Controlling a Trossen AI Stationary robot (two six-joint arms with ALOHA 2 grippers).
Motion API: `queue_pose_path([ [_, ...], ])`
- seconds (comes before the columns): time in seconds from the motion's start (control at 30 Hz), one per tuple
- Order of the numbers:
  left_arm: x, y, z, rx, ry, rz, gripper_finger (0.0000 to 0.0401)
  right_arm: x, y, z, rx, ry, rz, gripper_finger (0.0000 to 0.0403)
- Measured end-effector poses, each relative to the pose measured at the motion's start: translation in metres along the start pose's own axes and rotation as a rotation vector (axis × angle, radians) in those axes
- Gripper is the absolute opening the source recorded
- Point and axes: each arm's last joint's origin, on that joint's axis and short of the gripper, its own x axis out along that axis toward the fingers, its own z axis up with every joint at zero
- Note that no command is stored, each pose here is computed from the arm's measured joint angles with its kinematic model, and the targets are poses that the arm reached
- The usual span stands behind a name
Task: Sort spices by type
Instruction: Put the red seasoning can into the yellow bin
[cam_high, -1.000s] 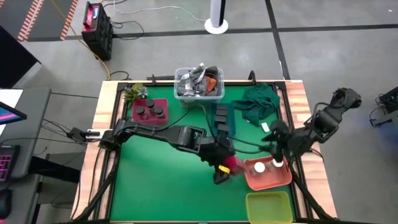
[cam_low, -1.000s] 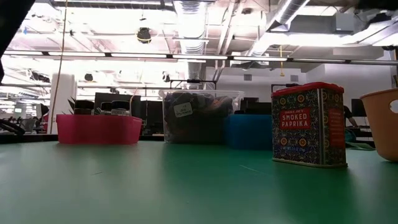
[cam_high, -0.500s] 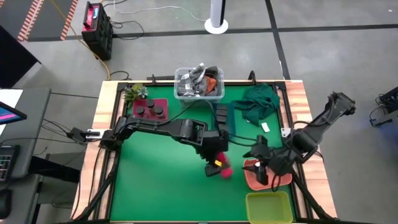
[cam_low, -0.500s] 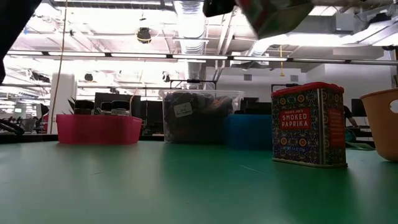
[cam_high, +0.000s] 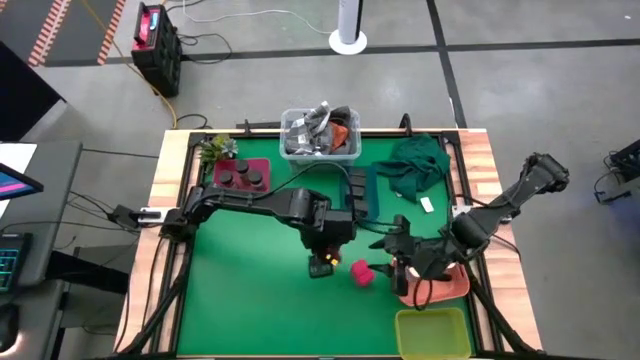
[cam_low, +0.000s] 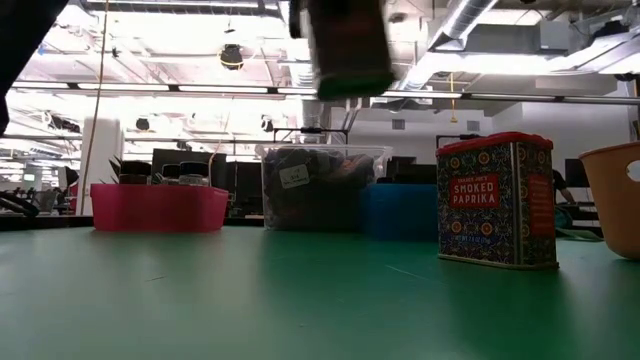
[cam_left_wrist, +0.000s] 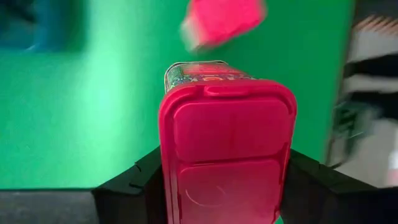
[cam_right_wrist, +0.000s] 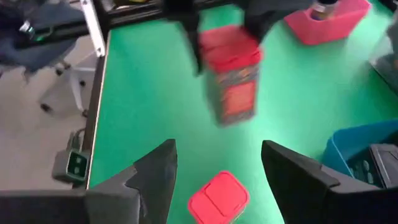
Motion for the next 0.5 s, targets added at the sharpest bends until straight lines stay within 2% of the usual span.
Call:
queue_pose_path([
  [0.1, -0.001, 0.004, -0.007, 0.055, 0.06, 0.086, 0.0212, -0.003, 0.004, -0.004, -0.041, 0.02, 0.019, 0.0261],
  [0.17, -0.001, 0.008, -0.007, 0.087, 0.066, 0.1, 0.0212, -0.005, 0.005, -0.01, -0.056, 0.08, 0.043, 0.0261],
  [0.27, -0.003, 0.019, 0.003, 0.103, 0.001, 0.094, 0.0212, -0.012, 0.007, -0.023, -0.067, 0.178, 0.048, 0.0261],
  [0.4, -0.007, 0.041, 0.014, 0.096, -0.062, 0.086, 0.0212, -0.032, 0.013, -0.034, -0.047, 0.215, 0.082, 0.026],
  [0.5, 0.001, 0.053, 0.02, 0.107, -0.09, 0.075, 0.0212, -0.043, 0.012, -0.042, -0.017, 0.266, 0.064, 0.026],
])
